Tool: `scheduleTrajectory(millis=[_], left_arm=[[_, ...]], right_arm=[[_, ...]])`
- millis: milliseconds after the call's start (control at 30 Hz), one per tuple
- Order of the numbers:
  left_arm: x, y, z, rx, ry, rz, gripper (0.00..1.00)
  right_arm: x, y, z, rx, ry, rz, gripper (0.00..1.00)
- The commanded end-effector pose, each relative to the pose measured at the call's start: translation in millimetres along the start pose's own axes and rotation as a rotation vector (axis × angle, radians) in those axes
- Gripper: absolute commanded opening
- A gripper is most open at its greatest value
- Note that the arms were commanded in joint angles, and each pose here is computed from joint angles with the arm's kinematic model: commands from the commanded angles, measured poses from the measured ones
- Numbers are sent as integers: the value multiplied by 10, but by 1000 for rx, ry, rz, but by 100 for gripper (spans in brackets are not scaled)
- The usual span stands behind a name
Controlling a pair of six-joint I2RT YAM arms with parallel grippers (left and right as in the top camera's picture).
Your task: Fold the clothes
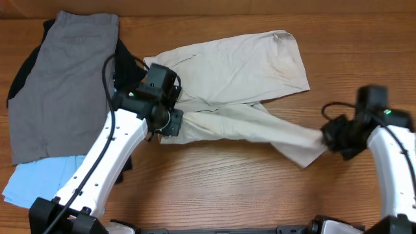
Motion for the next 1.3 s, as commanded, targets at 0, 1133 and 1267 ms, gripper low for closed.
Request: scheduleTrajectory(millis=[0, 1133, 1267], left_arm=[[84, 67, 265, 49, -53, 13, 4], [-544, 69, 1181, 157, -1, 216, 4], [-549, 115, 1189, 223, -3, 246, 4]], right_arm=[[77, 148, 444, 85, -104, 104, 4], [-144, 120, 1646, 111, -182, 348, 4], [-121, 341, 1555, 152, -179, 449, 4]])
Point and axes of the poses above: each gripper's point midway between its finger pads, its own z axis back along the fingers, its own y axis along the line the jaws close on, x = y × z, the point moved 10 cm from there along z, back along the fingers, and after that the axes turned 12 degrees about -z, right-handed, at the moved point
